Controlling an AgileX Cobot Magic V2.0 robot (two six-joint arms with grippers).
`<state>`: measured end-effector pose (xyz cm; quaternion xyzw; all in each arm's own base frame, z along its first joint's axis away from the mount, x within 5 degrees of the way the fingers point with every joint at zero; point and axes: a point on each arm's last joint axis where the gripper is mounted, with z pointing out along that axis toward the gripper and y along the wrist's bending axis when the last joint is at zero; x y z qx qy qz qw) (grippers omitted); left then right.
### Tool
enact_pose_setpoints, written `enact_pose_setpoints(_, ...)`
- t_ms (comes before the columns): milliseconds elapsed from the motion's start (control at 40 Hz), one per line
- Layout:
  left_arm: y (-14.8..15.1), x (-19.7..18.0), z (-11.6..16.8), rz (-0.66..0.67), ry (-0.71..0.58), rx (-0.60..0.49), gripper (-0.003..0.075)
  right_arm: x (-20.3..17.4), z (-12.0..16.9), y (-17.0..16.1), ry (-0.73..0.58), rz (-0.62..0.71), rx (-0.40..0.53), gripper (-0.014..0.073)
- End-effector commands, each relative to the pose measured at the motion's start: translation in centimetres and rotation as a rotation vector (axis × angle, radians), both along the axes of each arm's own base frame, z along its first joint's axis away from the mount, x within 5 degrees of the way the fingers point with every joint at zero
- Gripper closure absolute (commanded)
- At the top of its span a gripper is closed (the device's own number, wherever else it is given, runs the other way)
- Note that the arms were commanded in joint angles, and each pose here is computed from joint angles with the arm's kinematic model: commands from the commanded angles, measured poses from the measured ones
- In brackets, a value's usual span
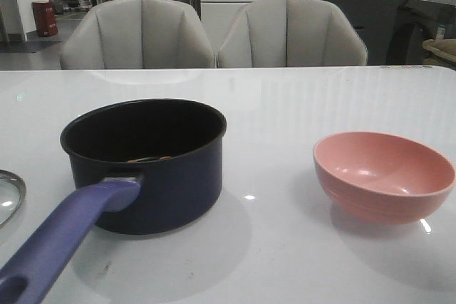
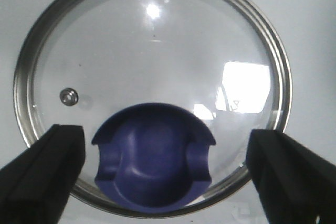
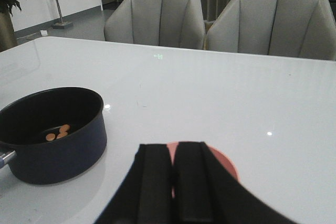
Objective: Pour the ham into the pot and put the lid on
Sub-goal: 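Grasp the lid knob with the left gripper and lift the lid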
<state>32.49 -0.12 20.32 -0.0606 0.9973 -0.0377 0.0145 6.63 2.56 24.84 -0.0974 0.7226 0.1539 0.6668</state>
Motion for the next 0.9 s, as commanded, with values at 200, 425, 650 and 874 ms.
enact_pose_setpoints(200, 0.0, 0.5, -0.4, 0.002, 0.029, -0.007, 0.0073, 0.1, 1.6, -0.1, -0.095, -0.017, 0.031, 0.0446)
enact_pose_setpoints(425, 0.0, 0.6, -0.4, 0.002, 0.024, -0.007, 0.0073, 0.1, 1.5, -0.1, -0.093, -0.016, 0.03, 0.0446)
enact_pose_setpoints(650, 0.0, 0.8, -0.4, -0.001, 0.003, -0.005, 0.0228, 0.1, 1.5, -0.1, -0.093, -0.016, 0.03, 0.0446)
enact_pose_setpoints(874, 0.0, 0.6, -0.4, -0.026, 0.026, -0.006, 0.0461, 0.1, 1.5, -0.1, -0.093, -0.016, 0.03, 0.0446)
